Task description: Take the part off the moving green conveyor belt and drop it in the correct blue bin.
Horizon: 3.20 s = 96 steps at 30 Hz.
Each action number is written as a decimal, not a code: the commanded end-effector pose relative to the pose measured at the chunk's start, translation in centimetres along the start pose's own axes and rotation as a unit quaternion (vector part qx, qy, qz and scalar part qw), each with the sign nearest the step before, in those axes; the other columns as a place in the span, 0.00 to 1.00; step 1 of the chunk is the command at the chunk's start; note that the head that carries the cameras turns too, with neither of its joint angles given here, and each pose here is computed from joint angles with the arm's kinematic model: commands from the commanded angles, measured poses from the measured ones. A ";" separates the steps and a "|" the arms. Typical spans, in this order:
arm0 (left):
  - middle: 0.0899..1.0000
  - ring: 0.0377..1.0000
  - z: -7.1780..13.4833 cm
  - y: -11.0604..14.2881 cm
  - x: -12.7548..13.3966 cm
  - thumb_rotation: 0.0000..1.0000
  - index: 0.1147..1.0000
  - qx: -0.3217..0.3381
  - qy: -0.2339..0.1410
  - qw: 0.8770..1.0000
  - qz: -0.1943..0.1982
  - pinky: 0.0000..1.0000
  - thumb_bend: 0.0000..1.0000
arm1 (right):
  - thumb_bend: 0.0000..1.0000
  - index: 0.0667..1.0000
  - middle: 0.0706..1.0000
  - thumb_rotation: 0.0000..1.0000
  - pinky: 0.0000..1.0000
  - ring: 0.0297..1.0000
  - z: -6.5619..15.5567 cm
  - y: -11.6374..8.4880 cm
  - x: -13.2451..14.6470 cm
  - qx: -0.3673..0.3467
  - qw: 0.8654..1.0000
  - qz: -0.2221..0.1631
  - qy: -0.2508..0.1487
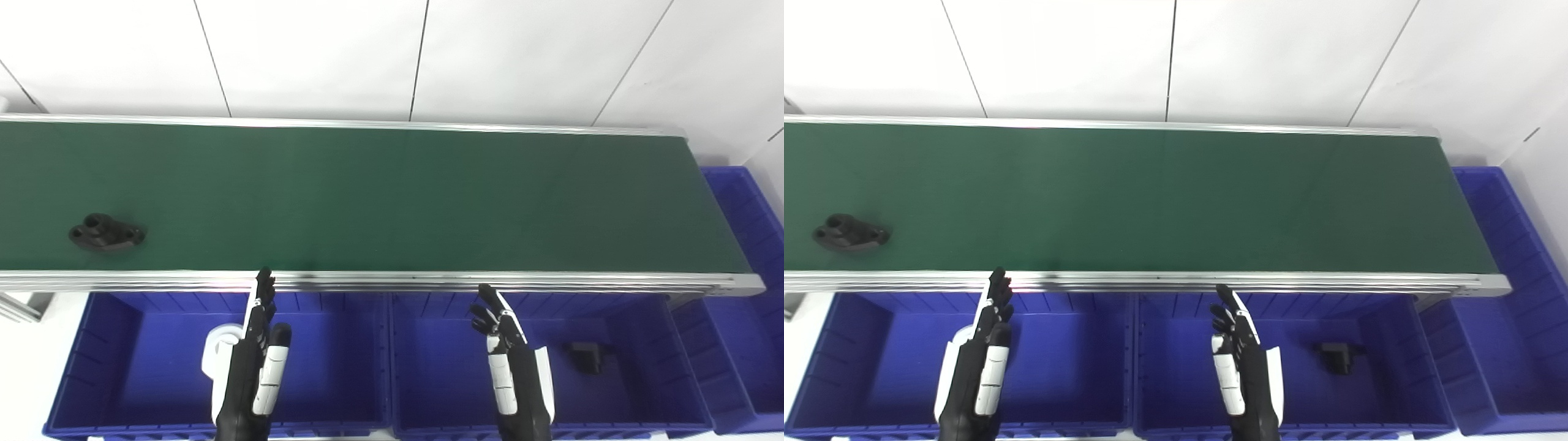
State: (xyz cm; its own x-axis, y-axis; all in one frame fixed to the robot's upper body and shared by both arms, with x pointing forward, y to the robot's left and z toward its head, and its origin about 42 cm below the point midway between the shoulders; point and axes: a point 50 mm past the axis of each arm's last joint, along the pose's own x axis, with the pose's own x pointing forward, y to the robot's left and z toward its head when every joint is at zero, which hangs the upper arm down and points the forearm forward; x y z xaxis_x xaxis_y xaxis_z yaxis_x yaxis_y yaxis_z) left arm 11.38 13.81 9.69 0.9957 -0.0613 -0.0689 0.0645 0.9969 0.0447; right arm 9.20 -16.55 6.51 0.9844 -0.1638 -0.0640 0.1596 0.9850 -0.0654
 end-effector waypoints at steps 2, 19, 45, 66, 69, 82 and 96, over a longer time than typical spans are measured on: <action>1.00 1.00 1.0 -1.4 0.5 1.00 1.00 -0.019 -0.031 0.999 -0.001 1.00 0.59 | 0.74 0.88 0.90 1.00 0.82 0.85 0.9 0.0 0.3 0.005 0.999 -0.003 -0.045; 1.00 0.97 -0.6 -3.4 0.8 1.00 1.00 -0.004 -0.029 1.000 -0.008 0.98 0.59 | 0.66 0.91 0.92 0.99 0.82 0.86 -1.0 -1.8 0.6 0.004 0.999 0.001 -0.053; 1.00 0.94 -1.8 -4.7 1.7 0.95 1.00 -0.008 -0.025 1.000 -0.010 0.92 0.57 | 0.68 0.92 0.94 0.90 0.85 0.88 -2.6 -3.0 1.7 -0.005 0.999 0.014 -0.038; 0.97 0.91 -1.3 -4.0 2.1 0.96 1.00 -0.004 -0.035 0.999 -0.007 0.90 0.59 | 1.00 0.91 0.87 0.29 0.64 0.77 7.7 -1.5 9.1 -0.240 0.946 0.044 -0.213; 0.97 0.92 -1.3 -4.0 2.2 0.96 1.00 -0.007 -0.032 0.999 -0.006 0.92 0.59 | 1.00 0.90 0.85 0.28 0.60 0.74 8.9 -0.8 10.9 -0.283 0.927 0.048 -0.241; 0.96 0.92 -1.5 -4.4 2.6 0.97 1.00 -0.005 -0.036 0.999 -0.015 0.90 0.55 | 1.00 0.85 0.83 0.30 0.63 0.74 11.0 3.0 17.3 -0.392 0.887 0.098 -0.225; 0.97 0.91 -1.4 -5.5 2.8 0.97 1.00 -0.014 -0.042 0.999 -0.017 0.90 0.54 | 1.00 0.83 0.80 0.36 0.57 0.69 10.5 9.4 22.2 -0.409 0.879 0.153 -0.193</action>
State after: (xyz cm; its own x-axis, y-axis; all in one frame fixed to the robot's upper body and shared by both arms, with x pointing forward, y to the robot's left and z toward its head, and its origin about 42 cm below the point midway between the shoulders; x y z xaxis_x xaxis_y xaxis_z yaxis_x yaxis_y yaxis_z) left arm 12.15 13.29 5.72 0.9927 -0.0828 -0.0873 0.0937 0.9872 0.1289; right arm 32.36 -11.30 13.35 0.9510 0.2976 0.0843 -0.1078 0.5743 -0.8115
